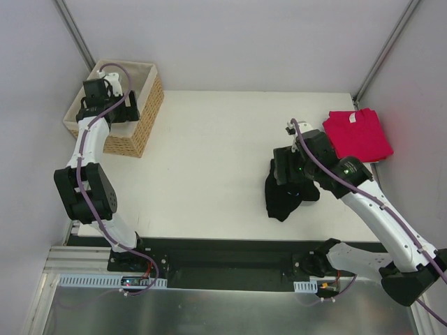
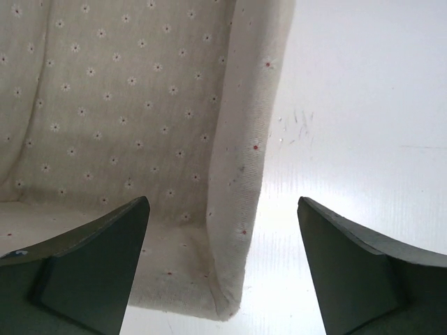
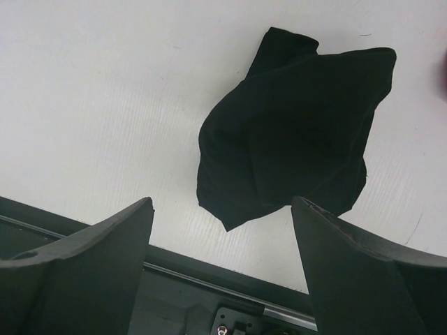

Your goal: Fold and stack the t-shirts

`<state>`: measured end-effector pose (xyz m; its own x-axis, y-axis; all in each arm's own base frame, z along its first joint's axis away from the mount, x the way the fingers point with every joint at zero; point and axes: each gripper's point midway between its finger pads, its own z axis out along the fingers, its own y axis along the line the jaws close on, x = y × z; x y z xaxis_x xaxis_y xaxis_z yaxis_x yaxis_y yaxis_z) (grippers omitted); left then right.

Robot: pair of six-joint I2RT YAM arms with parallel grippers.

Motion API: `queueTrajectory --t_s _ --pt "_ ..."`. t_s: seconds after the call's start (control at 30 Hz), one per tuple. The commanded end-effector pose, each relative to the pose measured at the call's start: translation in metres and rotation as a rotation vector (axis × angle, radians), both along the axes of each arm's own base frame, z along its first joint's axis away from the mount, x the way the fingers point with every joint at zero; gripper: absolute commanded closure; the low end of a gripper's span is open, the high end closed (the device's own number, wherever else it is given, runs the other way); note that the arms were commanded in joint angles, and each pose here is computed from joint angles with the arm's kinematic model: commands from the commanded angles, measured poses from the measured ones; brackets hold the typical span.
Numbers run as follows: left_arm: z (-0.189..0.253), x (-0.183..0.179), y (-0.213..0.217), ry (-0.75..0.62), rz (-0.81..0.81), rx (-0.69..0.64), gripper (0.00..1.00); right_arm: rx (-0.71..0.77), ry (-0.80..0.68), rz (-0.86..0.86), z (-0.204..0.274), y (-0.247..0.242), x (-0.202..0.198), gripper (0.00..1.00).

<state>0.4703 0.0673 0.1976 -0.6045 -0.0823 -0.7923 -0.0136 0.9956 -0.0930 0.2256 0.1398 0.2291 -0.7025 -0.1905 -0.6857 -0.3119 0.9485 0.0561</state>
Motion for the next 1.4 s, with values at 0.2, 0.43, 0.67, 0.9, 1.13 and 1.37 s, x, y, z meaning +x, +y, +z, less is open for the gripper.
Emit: queueTrajectory --t_s 0.2,0.43,0.67,0.9,1.13,1.37 --pt "0.039 0.001 -0.008 -0.087 0.018 -0.066 0.52 0.054 -0.067 0.001 0.020 0.000 -0.005 0.16" --pt "0.032 0.003 -0.014 -0.070 -0.010 -0.093 0.54 0.051 -0.067 0.001 0.019 0.000 -0.004 0.16" --pt "0.016 -0.004 -0.018 -0.029 -0.029 -0.107 0.51 0.051 -0.062 0.005 0.017 0.002 -0.003 0.16" --pt "-0.004 -0.005 -0.024 0.028 -0.045 -0.146 0.69 0.044 -0.063 0.010 0.017 0.003 -0.002 0.16" --pt "-0.011 -0.005 -0.029 0.054 -0.040 -0.193 1.00 0.043 -0.062 0.013 0.017 0.005 0.001 0.16" --pt "-0.001 0.012 -0.034 0.036 0.009 -0.245 1.00 0.048 -0.063 0.017 0.016 0.009 0.005 0.16"
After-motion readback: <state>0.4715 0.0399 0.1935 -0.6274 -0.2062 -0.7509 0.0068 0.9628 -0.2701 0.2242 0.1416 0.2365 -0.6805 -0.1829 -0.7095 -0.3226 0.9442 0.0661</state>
